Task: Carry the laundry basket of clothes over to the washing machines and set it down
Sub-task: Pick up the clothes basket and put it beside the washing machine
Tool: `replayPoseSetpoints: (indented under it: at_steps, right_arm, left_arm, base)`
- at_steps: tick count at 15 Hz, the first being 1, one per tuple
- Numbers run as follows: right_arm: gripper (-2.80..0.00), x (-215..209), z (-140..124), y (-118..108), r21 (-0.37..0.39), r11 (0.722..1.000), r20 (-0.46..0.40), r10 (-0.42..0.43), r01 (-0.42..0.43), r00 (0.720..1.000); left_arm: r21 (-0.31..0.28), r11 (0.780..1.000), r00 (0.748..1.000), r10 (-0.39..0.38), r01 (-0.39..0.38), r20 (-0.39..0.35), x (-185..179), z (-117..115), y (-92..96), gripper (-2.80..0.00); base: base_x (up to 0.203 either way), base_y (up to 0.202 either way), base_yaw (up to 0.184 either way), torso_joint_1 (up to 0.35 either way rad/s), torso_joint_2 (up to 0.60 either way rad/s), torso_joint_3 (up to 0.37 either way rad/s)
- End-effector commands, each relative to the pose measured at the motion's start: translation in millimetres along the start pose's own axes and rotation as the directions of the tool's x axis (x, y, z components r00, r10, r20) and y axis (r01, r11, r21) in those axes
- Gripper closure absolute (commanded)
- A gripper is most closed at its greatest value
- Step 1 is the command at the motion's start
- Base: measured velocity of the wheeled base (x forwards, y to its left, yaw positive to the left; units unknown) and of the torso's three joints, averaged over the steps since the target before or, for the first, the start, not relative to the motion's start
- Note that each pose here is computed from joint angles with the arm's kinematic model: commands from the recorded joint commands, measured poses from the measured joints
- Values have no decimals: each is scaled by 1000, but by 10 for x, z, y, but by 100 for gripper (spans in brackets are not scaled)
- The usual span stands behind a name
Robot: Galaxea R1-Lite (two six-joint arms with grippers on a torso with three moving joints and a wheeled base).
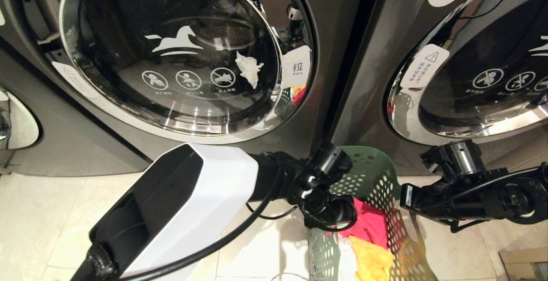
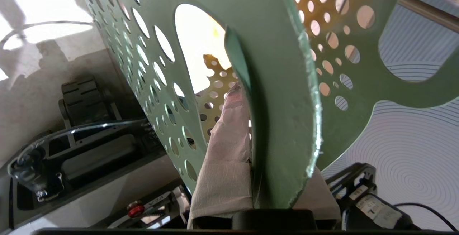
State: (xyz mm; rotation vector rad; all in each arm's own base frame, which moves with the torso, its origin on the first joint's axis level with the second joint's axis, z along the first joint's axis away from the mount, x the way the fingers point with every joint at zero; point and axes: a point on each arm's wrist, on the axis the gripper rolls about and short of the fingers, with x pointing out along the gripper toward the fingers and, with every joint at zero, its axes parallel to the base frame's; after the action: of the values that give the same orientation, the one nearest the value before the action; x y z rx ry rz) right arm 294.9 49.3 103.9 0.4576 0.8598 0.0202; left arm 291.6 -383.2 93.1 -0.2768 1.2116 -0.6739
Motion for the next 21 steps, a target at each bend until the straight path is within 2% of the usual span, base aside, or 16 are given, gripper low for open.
replayPoseSetpoints:
  at_steps: [1,6,8,12,15,18,19,21]
  right_arm:
    - [0,88,-25,-21,3,1000,-22,-12,12,1000]
    - [0,196,-31,-41,-15,1000,-25,-15,15,1000]
    - [0,248,-28,-43,-18,1000,-31,-18,17,999]
    - [0,288,39,-8,-21,1000,-12,-8,8,1000]
    - [0,314,65,1,-23,1000,-7,-7,7,1000]
    - [0,323,64,5,-24,1000,-9,-5,5,1000]
    - [0,323,60,3,-22,1000,-10,-5,5,1000]
    - [0,323,56,0,-21,1000,-11,-7,7,1000]
  left_arm:
    - [-8,1000,1000,9,-9,-6,77,-9,43,0]
    - [-3,1000,1000,14,-14,-4,176,-22,77,0]
    - [-7,999,999,36,-36,8,219,-23,108,0]
    - [5,1000,999,23,-23,41,255,1,102,0]
    - [0,997,995,76,-77,60,295,-12,141,0]
    - [22,993,990,113,-115,81,315,-15,163,0]
    - [29,991,988,126,-129,87,327,-18,174,-280]
    - [29,991,988,125,-128,87,309,-15,165,-280]
  base:
    - [0,0,0,4,0,-135]
    - [0,0,0,1,3,-16]
    - [0,0,0,0,0,0]
    - [0,0,0,0,0,0]
    - [0,0,0,0,0,0]
    - [0,0,0,0,0,0]
    - [0,0,0,0,0,0]
    - [0,0,0,0,0,0]
